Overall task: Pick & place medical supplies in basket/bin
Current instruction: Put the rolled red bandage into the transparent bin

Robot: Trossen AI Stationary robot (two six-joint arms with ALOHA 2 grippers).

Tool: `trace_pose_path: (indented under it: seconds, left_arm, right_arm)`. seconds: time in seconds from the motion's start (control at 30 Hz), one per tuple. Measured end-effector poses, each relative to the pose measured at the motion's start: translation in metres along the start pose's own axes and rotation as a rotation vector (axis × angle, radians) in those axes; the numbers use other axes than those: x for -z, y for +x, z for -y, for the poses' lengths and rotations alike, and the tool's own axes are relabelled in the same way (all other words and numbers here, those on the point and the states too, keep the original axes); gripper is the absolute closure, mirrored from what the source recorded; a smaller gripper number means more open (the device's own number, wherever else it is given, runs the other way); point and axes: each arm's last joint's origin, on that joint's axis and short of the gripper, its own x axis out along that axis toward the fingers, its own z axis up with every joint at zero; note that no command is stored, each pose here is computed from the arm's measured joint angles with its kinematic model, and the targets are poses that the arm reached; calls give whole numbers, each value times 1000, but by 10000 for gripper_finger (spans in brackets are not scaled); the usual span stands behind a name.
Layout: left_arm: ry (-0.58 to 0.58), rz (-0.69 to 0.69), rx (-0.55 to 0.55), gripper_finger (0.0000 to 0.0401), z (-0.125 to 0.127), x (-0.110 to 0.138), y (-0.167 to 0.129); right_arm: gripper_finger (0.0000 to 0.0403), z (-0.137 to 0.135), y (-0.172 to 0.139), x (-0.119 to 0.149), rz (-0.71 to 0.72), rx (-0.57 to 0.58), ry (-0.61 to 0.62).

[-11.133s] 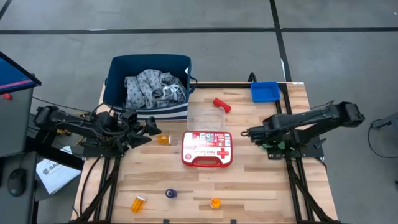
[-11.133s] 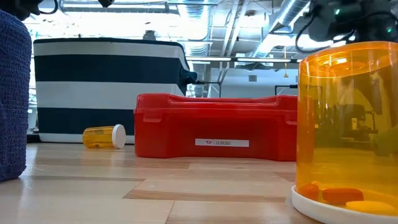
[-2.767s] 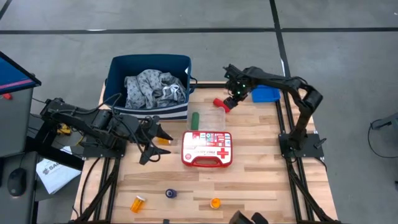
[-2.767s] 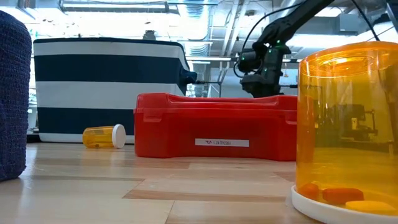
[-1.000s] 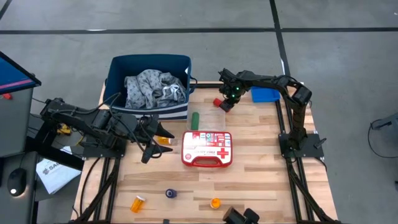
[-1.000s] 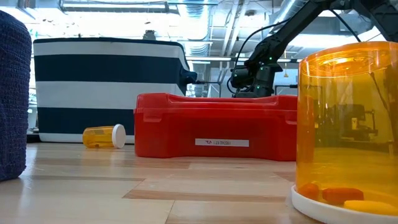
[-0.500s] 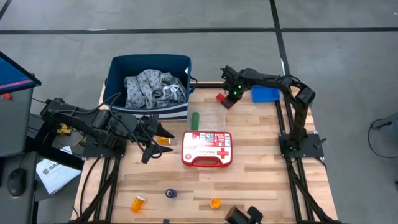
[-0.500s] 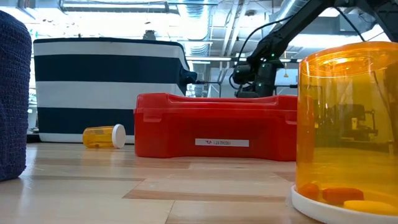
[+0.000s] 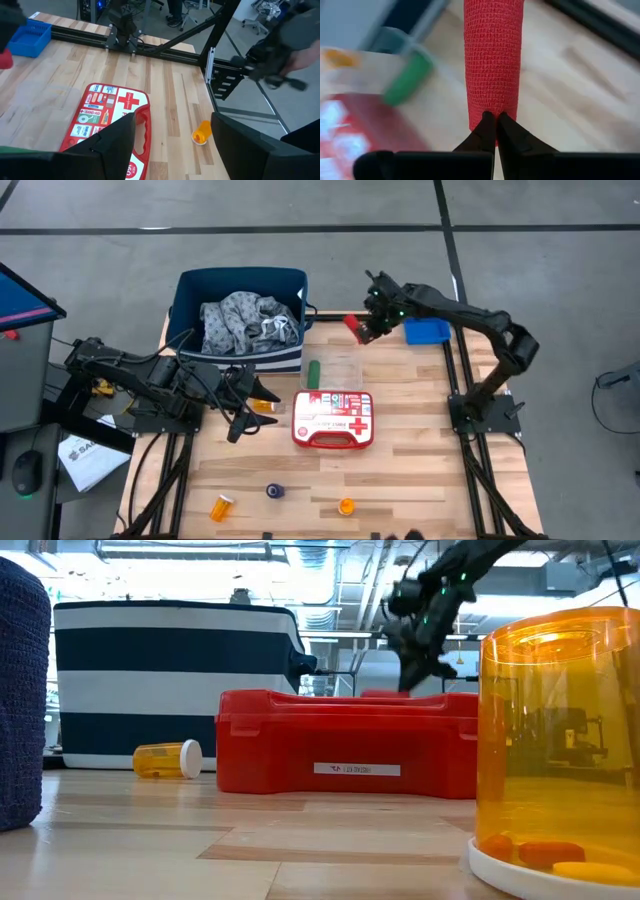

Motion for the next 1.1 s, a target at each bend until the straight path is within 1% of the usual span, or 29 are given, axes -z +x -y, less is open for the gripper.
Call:
trace_pose_path:
  seconds: [0.17,0.27,0.4,0.53,0.7,0.8,0.9,1.1]
  left_arm:
    - [1,-1,-1,151,0,0,0]
    - [2,-7,14,151,1,0,0]
    - [2,-16,38,151,1,1,0]
    - [7,-26,70,151,2,1,0]
    - [35,-38,112,151,3,1,0]
    - [60,-42,129,151,4,2,0]
    - [79,-44,140,151,4,2,0]
    - [104,-49,141,151,4,2,0]
  right_arm:
    - [403,-43,-16,17,17,-80,58]
    - [403,-68,-16,31,2,-83,95]
    - [403,-96,-13,47,-4,-84,185]
    - [402,-116,-13,57,50,-78,304]
    - [402,-131,-10,55,113,-140,448]
    - [402,-137,1,59,102,-120,506]
    - [402,-144,19,67,52,-82,541]
    - [402,-162,58,77,41,-71,625]
